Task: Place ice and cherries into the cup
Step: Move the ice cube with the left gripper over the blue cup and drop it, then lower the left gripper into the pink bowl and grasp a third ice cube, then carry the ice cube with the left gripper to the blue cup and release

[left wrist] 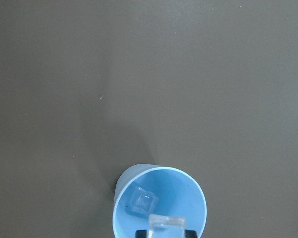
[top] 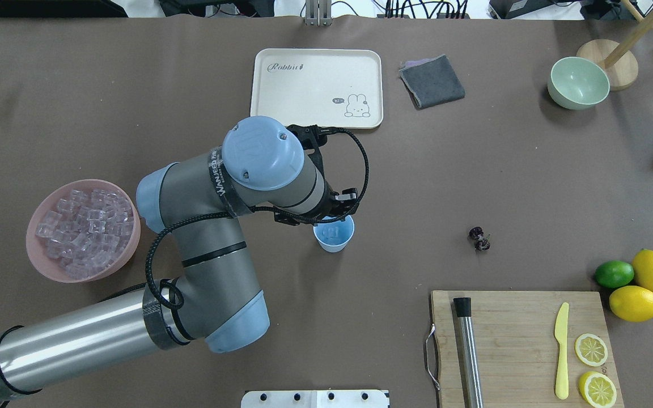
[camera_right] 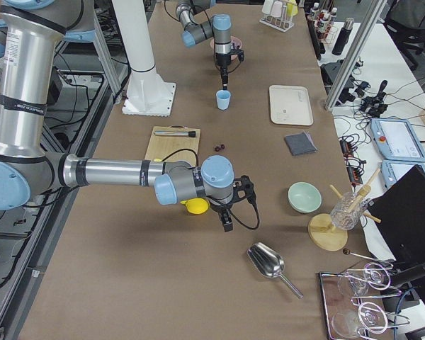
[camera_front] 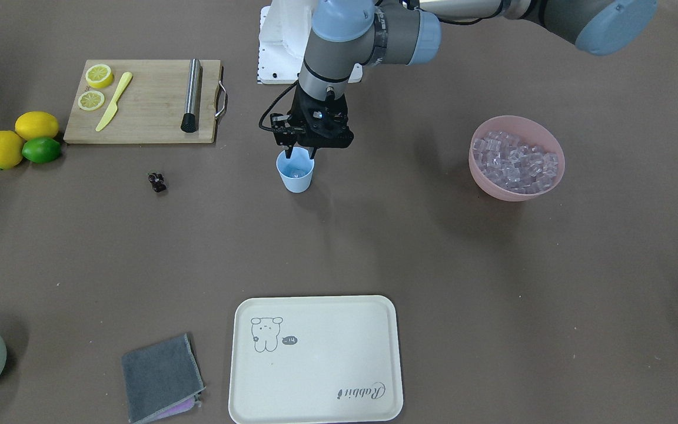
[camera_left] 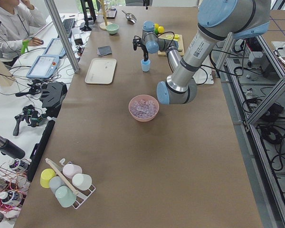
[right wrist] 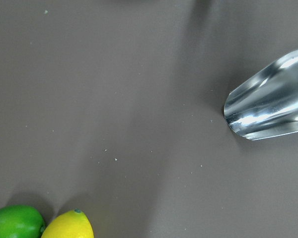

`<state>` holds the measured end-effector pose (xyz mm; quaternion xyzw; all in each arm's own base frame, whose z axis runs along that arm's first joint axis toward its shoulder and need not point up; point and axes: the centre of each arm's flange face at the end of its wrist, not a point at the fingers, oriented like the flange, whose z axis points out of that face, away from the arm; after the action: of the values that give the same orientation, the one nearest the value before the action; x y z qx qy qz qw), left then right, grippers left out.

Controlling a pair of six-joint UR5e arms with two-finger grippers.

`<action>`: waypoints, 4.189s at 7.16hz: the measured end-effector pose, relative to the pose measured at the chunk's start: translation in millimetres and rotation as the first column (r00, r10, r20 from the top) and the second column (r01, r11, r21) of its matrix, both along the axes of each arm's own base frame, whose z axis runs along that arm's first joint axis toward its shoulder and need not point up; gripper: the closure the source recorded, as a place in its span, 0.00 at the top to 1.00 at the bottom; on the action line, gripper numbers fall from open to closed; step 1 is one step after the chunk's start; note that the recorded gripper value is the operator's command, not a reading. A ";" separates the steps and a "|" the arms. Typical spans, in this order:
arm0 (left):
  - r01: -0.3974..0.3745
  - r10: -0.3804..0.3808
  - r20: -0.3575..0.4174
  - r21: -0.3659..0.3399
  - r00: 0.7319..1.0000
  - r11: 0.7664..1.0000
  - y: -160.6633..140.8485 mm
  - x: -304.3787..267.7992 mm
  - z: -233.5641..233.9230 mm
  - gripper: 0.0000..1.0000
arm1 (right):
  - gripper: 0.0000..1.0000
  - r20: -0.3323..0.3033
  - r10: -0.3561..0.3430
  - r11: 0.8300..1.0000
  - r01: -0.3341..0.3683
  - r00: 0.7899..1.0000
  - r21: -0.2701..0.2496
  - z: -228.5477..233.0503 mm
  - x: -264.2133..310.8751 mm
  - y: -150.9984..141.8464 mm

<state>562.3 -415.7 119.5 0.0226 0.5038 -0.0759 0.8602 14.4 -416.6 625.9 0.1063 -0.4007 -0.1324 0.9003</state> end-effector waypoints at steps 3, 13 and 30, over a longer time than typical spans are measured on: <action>-0.020 0.017 0.029 0.108 0.999 0.994 -4.2 -76.3 52.9 0.72 | 1.00 0.003 -0.002 1.000 0.002 1.000 -0.001 -0.7 -0.7 -0.8; -0.129 0.077 0.356 0.126 0.931 0.984 -2.2 -253.1 294.4 0.67 | 1.00 0.023 -0.015 1.000 0.015 1.000 -0.013 3.0 -5.2 1.4; -0.094 0.085 0.180 0.045 0.980 0.995 -13.6 -220.9 144.1 0.00 | 1.00 0.021 -0.016 0.999 0.016 1.000 -0.031 10.9 -5.1 6.6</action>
<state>341.4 -429.3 263.5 0.0294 0.4276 -0.0214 0.9033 9.3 -410.0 636.8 0.0904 -0.4128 -0.1322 0.8966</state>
